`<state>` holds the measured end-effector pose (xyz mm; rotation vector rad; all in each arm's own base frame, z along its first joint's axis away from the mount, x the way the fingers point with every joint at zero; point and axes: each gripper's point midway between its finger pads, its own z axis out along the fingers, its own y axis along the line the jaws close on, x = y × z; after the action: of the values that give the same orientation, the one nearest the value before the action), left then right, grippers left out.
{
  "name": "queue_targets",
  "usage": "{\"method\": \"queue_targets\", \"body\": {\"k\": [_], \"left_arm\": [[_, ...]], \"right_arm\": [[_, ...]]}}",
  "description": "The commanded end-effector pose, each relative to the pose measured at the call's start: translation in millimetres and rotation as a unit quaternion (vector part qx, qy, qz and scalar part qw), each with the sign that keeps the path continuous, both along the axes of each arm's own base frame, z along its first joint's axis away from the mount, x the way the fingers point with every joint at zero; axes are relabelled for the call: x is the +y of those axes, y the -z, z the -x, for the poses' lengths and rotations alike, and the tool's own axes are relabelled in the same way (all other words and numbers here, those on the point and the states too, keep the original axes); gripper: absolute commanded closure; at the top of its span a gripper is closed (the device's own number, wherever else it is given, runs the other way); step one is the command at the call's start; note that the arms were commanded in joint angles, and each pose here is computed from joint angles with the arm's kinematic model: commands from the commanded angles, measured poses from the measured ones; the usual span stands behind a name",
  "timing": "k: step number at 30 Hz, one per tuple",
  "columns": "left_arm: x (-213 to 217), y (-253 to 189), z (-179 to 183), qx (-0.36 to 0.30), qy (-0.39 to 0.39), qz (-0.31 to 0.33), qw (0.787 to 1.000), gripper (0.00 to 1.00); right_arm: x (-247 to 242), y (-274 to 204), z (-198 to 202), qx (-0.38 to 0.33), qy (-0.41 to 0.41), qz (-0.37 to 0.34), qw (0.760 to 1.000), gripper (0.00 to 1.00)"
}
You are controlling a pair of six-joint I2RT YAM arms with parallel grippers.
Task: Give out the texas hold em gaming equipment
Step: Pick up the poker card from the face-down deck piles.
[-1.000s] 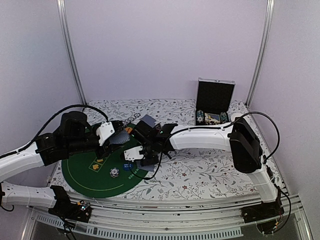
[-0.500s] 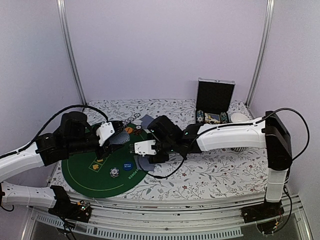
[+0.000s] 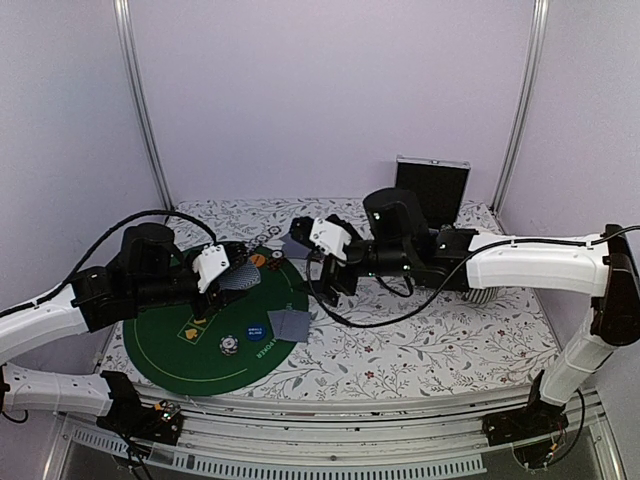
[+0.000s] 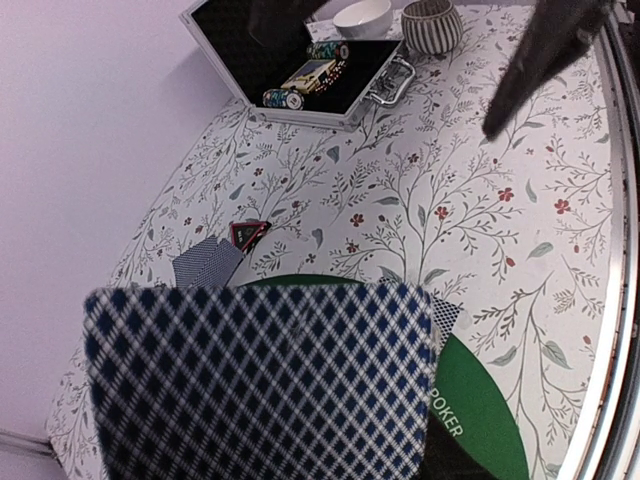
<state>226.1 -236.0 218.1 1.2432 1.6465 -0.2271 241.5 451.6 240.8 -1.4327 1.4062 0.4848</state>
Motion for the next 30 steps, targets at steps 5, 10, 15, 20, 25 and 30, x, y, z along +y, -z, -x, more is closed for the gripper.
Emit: {"method": "queue_targets", "body": {"k": [5,10,15,20,25,30], "left_arm": [[-1.3,-2.5,-1.7,-0.009,0.005,0.005,1.0,0.51],[-1.7,-2.3,-1.3,-0.008,0.006,0.006,1.0,0.51],[-1.6,-2.4,-1.0,-0.008,0.006,0.007,1.0,0.51],[-1.7,-3.2,-0.8,-0.008,0.007,0.008,1.0,0.51],[-1.9,-4.3,-0.1,-0.009,0.009,0.009,1.0,0.51],[-1.6,-5.4,0.1,-0.011,0.009,0.011,1.0,0.51]], "right_arm": [[31.6,-89.5,22.6,0.176,-0.097,-0.175,0.964,0.01],[51.4,-76.1,10.3,0.254,-0.066,-0.177,0.949,0.01],[72.7,-57.8,13.5,0.291,-0.079,-0.157,0.94,0.01],[89.7,-40.6,9.1,0.317,-0.079,-0.145,0.934,0.0],[103.1,-24.4,-4.2,0.331,-0.057,-0.143,0.931,0.01],[104.9,-13.5,-20.8,0.335,-0.01,-0.137,0.932,0.04]]}}
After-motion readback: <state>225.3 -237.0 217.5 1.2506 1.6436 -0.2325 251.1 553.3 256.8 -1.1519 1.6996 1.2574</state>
